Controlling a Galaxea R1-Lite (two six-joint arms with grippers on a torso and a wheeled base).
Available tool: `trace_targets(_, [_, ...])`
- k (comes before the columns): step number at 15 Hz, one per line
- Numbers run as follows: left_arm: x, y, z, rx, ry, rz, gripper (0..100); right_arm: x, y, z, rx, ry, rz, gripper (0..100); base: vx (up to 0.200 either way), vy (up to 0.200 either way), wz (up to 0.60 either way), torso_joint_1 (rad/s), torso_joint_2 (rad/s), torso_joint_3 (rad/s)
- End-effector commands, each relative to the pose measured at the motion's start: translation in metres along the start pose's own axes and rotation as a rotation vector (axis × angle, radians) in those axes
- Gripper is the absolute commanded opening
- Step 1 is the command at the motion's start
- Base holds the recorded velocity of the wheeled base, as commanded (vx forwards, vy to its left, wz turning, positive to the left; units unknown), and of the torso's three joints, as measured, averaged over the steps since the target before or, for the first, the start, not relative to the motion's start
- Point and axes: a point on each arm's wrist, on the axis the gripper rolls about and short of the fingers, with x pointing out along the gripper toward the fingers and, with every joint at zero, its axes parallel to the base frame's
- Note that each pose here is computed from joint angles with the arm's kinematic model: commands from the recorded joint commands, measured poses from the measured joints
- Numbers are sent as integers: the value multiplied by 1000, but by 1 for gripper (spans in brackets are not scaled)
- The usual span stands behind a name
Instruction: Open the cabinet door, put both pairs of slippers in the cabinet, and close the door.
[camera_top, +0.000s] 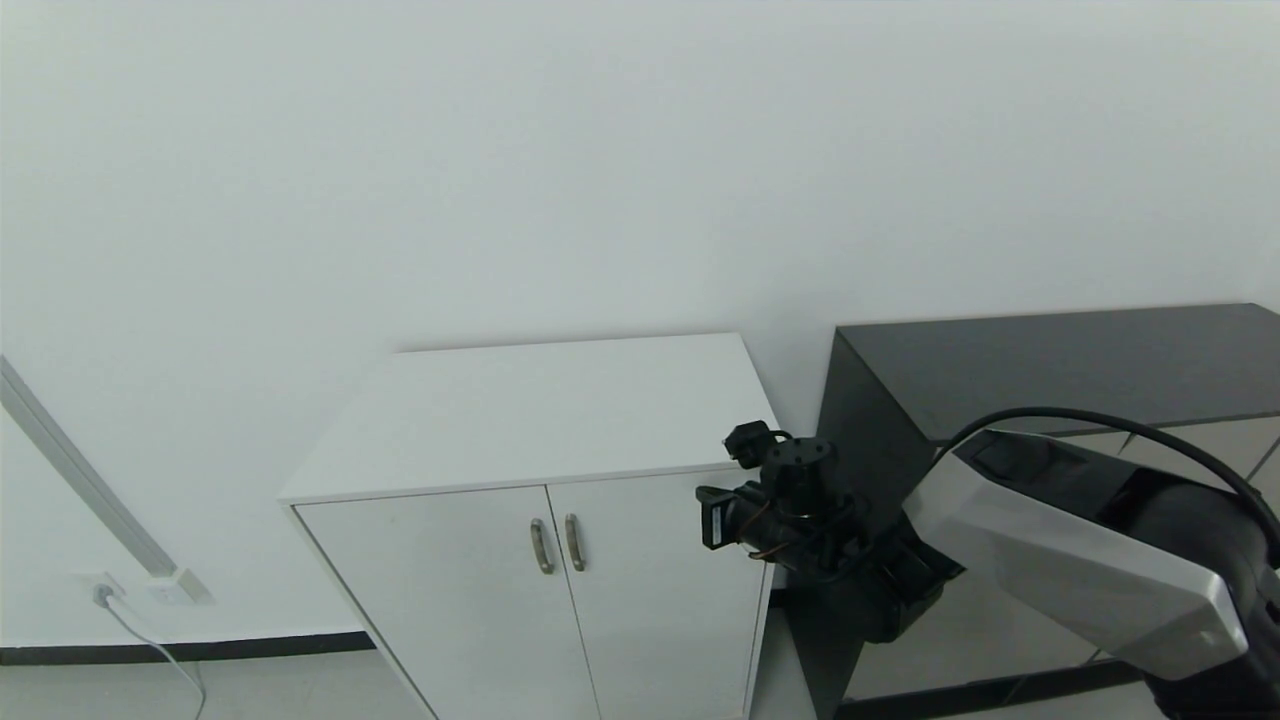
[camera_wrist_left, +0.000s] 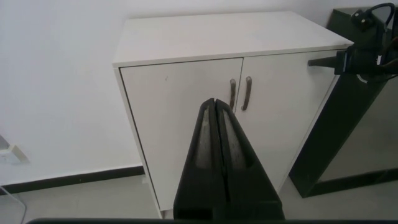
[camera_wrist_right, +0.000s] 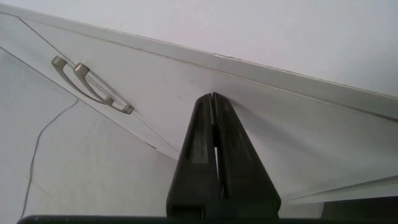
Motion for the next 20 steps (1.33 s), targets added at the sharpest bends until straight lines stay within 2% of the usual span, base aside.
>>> trace_targets(1, [0, 0, 0, 0, 1, 0, 0, -11, 3, 7, -2, -2, 4, 0, 0, 0, 0, 0, 0, 0])
trace_targets(4, [0, 0, 0, 0, 1, 0, 0, -41, 6, 27, -4, -26, -4, 0, 0, 0, 0, 0, 0, 0])
trace_targets(8, [0, 0, 0, 1, -1, 0, 0, -108, 5, 64, -10, -80, -25, 0, 0, 0, 0, 0, 0, 0])
trace_targets(10, [0, 0, 0, 1, 1, 0, 0, -169, -1, 82, -20, -132, -111, 0, 0, 0, 0, 0, 0, 0])
trace_targets(12, [0, 0, 0, 1, 1, 0, 0, -222, -18, 90, -48, -185, -242, 0, 0, 0, 0, 0, 0, 0])
trace_targets(14, [0, 0, 0, 1, 1, 0, 0, -273, -34, 92, -48, -231, -388, 0, 0, 0, 0, 0, 0, 0])
trace_targets(16, [0, 0, 0, 0, 1, 0, 0, -327, -42, 82, -53, -222, -519, 0, 0, 0, 0, 0, 0, 0])
trace_targets(18, [0, 0, 0, -2, -1, 0, 0, -375, -35, 65, -37, -201, -584, 0, 0, 0, 0, 0, 0, 0])
trace_targets(20, [0, 0, 0, -3, 1, 0, 0, -414, -21, 43, -34, -183, -589, 0, 0, 0, 0, 0, 0, 0])
